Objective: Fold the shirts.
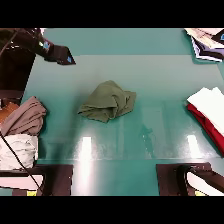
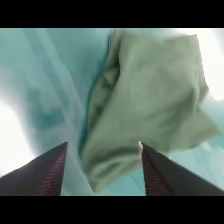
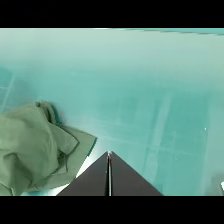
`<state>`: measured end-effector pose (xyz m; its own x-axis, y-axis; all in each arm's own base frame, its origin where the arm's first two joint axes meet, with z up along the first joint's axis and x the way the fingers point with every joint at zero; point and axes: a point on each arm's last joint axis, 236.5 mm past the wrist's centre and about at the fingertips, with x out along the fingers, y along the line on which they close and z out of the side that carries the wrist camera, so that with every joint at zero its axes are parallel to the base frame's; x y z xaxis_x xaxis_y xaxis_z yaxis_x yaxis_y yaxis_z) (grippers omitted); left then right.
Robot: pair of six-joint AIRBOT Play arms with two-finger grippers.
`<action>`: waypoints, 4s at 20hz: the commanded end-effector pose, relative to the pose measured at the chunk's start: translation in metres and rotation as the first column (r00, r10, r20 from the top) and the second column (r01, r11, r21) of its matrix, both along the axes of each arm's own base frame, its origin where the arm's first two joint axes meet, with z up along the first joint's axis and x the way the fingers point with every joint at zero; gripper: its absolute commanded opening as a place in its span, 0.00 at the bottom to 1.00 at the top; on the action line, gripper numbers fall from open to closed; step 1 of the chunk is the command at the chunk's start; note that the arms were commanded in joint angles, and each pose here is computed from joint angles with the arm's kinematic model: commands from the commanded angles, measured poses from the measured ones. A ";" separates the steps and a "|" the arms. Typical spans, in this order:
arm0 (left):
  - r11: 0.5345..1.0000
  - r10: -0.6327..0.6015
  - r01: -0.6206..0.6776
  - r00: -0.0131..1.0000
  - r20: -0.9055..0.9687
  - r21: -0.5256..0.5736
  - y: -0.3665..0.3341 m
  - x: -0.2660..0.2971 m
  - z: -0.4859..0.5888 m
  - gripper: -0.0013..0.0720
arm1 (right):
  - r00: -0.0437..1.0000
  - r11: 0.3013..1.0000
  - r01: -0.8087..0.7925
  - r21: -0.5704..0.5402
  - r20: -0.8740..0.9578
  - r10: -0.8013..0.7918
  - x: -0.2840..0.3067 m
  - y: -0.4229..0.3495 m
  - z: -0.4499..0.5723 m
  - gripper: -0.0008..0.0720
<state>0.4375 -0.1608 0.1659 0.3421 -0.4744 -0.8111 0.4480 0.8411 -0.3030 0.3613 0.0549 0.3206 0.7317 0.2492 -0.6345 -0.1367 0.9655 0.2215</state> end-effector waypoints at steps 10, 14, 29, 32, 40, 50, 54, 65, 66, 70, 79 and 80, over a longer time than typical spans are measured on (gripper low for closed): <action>0.993 0.013 0.043 0.880 -0.475 0.108 0.017 -0.113 -0.190 0.75 | 1.000 1.000 -0.004 -0.002 -0.018 0.004 -0.002 0.001 -0.004 0.03; 0.996 0.066 -0.031 0.903 -0.424 0.088 0.017 -0.128 -0.205 0.75 | 1.000 1.000 -0.004 -0.002 -0.018 0.004 -0.002 0.001 -0.004 0.03; 0.980 0.137 -0.182 0.909 -0.394 -0.081 -0.018 -0.102 -0.211 0.75 | 0.950 0.961 -0.132 0.245 -0.246 0.193 -0.010 0.062 -0.085 0.03; 0.990 0.081 -0.122 0.910 -0.407 -0.075 -0.032 -0.115 -0.222 0.24 | 0.928 0.948 -0.161 0.276 -0.286 0.240 -0.009 0.089 -0.121 0.03; 0.999 -0.023 0.010 0.942 -0.335 -0.042 -0.044 -0.104 -0.187 0.06 | 0.840 0.914 -0.282 0.293 -0.385 0.383 -0.036 0.195 -0.245 0.86; 0.995 -0.101 0.100 0.974 -0.204 -0.015 -0.044 -0.075 -0.112 0.06 | 0.867 0.926 -0.263 0.271 -0.354 0.350 -0.017 0.262 -0.336 0.27; 0.993 -0.117 0.117 0.979 -0.169 -0.006 -0.044 -0.069 -0.092 0.06 | 0.931 0.930 -0.213 0.298 -0.226 0.286 0.014 0.240 -0.291 0.03; 0.985 -0.174 0.151 0.839 0.516 0.087 -0.009 -0.114 0.201 0.06 | 0.920 0.894 -0.361 0.265 0.259 0.295 -0.053 0.145 -0.009 0.03; 0.983 -0.178 0.166 0.813 0.554 0.071 -0.010 -0.130 0.219 0.06 | 0.914 0.892 -0.376 0.250 0.258 0.313 -0.064 0.141 0.001 0.03; 0.971 -0.204 0.239 0.769 0.606 0.024 -0.019 -0.173 0.245 0.06 | 0.921 0.892 -0.389 0.230 0.100 0.376 -0.092 0.133 -0.007 0.03; 0.962 -0.271 0.271 0.961 0.048 0.026 -0.042 -0.089 0.024 0.06 | 0.820 0.903 -0.344 0.258 -0.386 0.422 -0.051 0.146 -0.161 0.03; 0.965 -0.261 0.262 0.965 -0.026 0.021 -0.045 -0.075 -0.012 0.06 | 0.811 0.907 -0.326 0.266 -0.415 0.413 -0.045 0.147 -0.178 0.03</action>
